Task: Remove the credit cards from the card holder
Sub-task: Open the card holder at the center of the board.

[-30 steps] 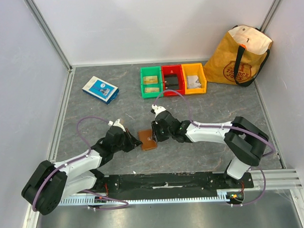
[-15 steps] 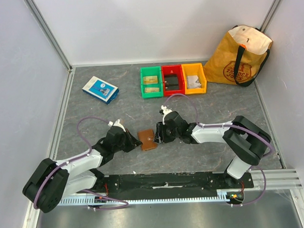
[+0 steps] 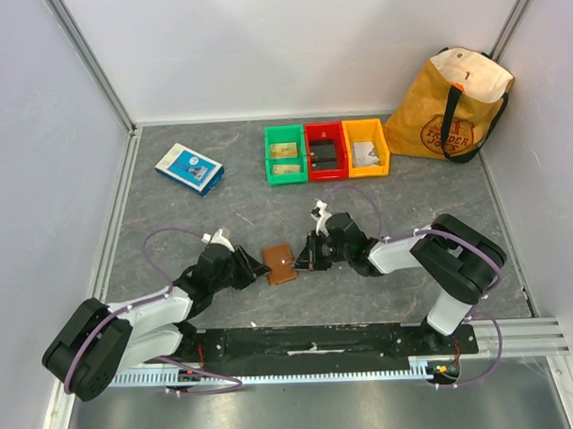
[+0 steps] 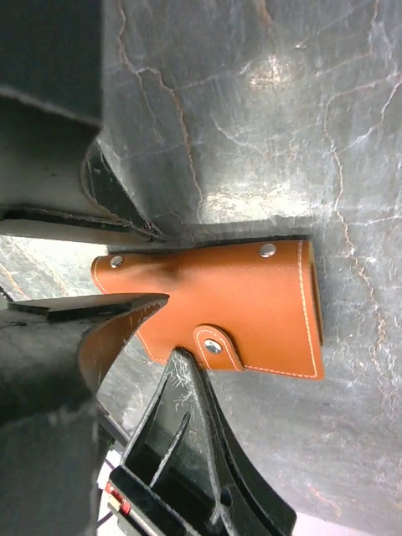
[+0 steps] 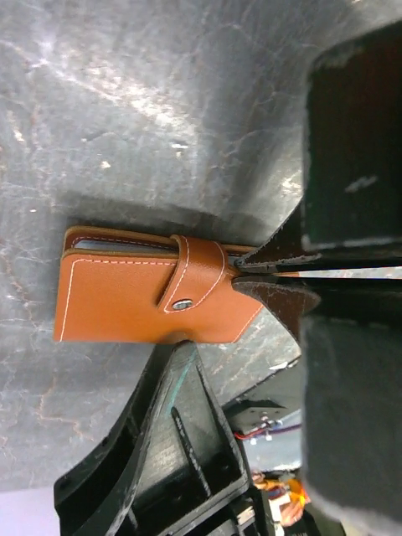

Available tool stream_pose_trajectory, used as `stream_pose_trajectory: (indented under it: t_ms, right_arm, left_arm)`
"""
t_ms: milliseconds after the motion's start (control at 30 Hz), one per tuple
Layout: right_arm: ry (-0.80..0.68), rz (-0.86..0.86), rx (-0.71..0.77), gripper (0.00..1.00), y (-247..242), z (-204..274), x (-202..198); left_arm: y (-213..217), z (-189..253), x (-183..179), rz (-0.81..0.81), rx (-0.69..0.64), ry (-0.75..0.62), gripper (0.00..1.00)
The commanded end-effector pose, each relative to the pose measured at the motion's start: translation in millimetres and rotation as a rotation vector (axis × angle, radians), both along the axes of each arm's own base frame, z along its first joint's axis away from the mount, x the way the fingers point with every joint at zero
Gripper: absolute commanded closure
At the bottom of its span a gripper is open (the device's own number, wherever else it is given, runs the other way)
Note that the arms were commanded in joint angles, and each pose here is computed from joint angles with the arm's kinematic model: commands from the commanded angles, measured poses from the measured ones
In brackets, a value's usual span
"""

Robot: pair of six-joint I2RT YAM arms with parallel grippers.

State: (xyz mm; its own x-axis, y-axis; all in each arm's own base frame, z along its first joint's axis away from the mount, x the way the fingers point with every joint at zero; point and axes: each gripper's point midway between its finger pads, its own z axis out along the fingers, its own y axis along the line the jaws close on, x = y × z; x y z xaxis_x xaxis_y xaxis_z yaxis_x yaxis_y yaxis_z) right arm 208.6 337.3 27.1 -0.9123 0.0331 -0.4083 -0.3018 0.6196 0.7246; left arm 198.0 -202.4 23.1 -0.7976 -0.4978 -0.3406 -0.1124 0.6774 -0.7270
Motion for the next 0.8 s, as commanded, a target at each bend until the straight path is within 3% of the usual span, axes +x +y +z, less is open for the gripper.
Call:
stream_pose_trajectory:
  t_ms: [0,67,200,367,767]
  right_arm:
    - [-0.003,0.012,0.181,1.0,4,37,-6]
    - [-0.014,0.002,0.251,1.0,5,56,-5]
    - [-0.055,0.002,0.358,1.0,5,92,-5]
    - [-0.096,-0.003,0.44,1.0,1,124,-6]
    - [-0.139,0.005,0.578,1.0,-8,165,-13]
  left_arm:
    - [-4,29,8,0.033,-0.104,-0.099,0.52]
    - [-3,39,9,0.043,-0.12,-0.144,0.3]
    - [-1,59,12,0.046,-0.155,-0.231,0.12]
    - [0,69,11,0.051,-0.197,-0.277,0.08]
    - [-26,128,-1,-0.089,-0.458,-0.462,0.04]
